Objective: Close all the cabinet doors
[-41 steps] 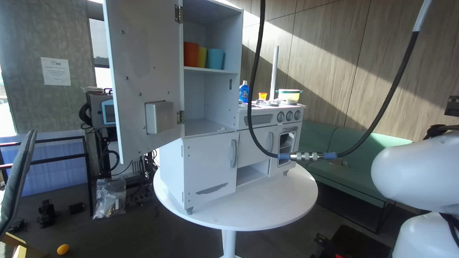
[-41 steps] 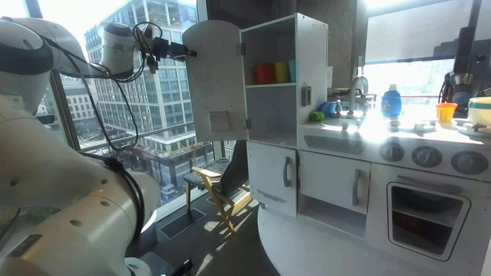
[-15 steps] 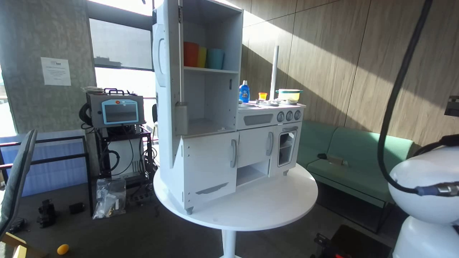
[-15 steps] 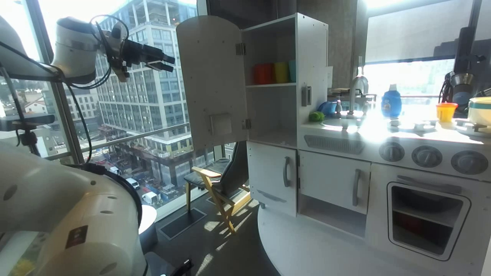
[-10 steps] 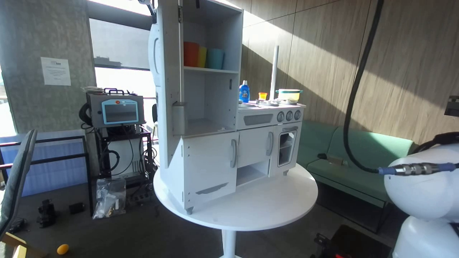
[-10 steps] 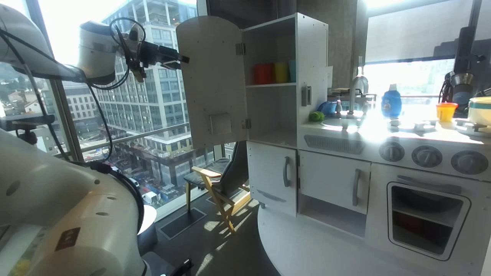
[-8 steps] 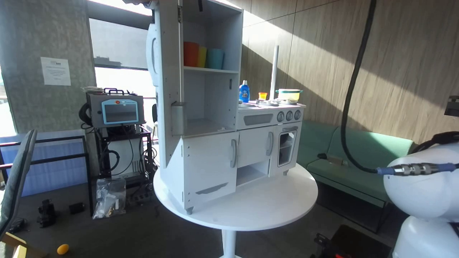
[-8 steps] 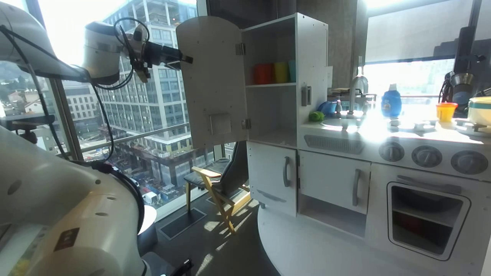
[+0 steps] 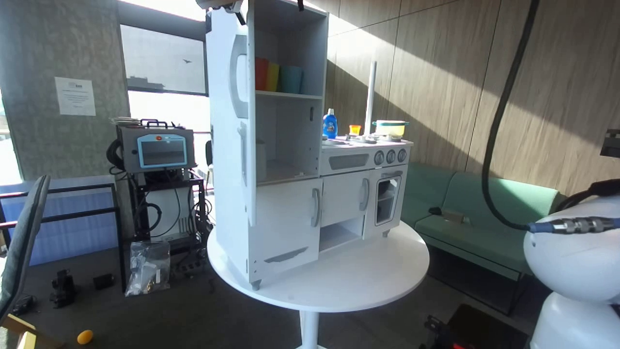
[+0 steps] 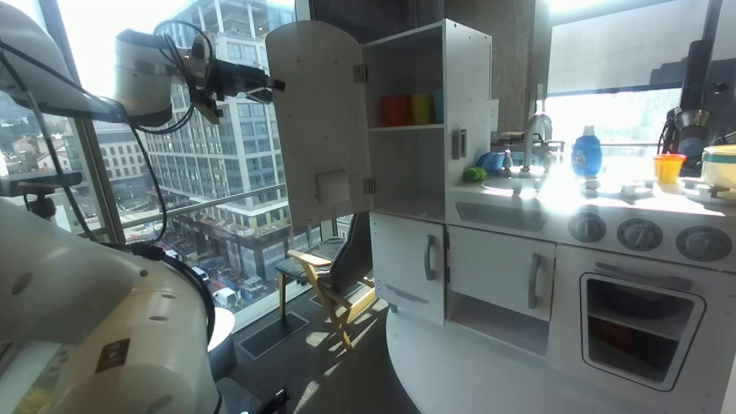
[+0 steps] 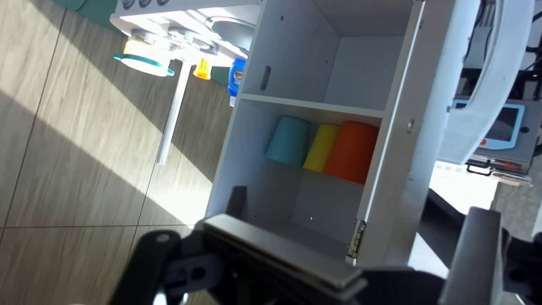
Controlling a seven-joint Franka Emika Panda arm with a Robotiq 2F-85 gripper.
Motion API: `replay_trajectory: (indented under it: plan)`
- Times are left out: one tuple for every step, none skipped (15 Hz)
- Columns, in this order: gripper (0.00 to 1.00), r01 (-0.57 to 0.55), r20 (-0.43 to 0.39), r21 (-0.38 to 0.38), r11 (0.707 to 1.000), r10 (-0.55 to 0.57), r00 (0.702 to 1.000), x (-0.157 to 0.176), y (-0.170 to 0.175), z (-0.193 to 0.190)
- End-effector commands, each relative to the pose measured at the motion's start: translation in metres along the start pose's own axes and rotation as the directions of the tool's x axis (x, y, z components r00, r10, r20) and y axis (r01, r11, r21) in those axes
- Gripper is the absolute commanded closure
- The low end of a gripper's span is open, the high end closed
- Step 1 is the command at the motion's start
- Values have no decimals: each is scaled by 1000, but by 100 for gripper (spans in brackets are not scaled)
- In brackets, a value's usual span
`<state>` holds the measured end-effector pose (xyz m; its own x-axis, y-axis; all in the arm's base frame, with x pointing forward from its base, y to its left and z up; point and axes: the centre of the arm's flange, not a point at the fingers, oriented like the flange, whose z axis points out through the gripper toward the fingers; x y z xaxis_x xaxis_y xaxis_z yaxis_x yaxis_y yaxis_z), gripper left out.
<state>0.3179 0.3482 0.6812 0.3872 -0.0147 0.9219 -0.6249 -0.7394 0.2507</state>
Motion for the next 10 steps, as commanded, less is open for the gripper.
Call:
replay_trajectory:
  plan:
    - [0, -50, -37, -58, 997, 47, 998, -5, 34, -3]
    - [0, -59, -42, -74, 995, 56, 998, -5, 38, 0]
    - [0, -67, -48, -92, 994, 63, 997, -4, 41, 8]
    - [0, -76, -48, -111, 991, 71, 996, -3, 44, 15]
    - [0, -87, -48, -132, 987, 81, 996, -2, 47, 26]
    - [0, -97, -55, -157, 983, 89, 994, -2, 51, 34]
    - [0, -113, -55, -168, 979, 106, 993, -1, 54, 43]
    - [0, -129, -62, -187, 974, 119, 991, 1, 58, 52]
    - [0, -137, -63, -205, 969, 126, 990, 1, 61, 59]
    - [0, -146, -66, -220, 965, 135, 989, 2, 63, 65]
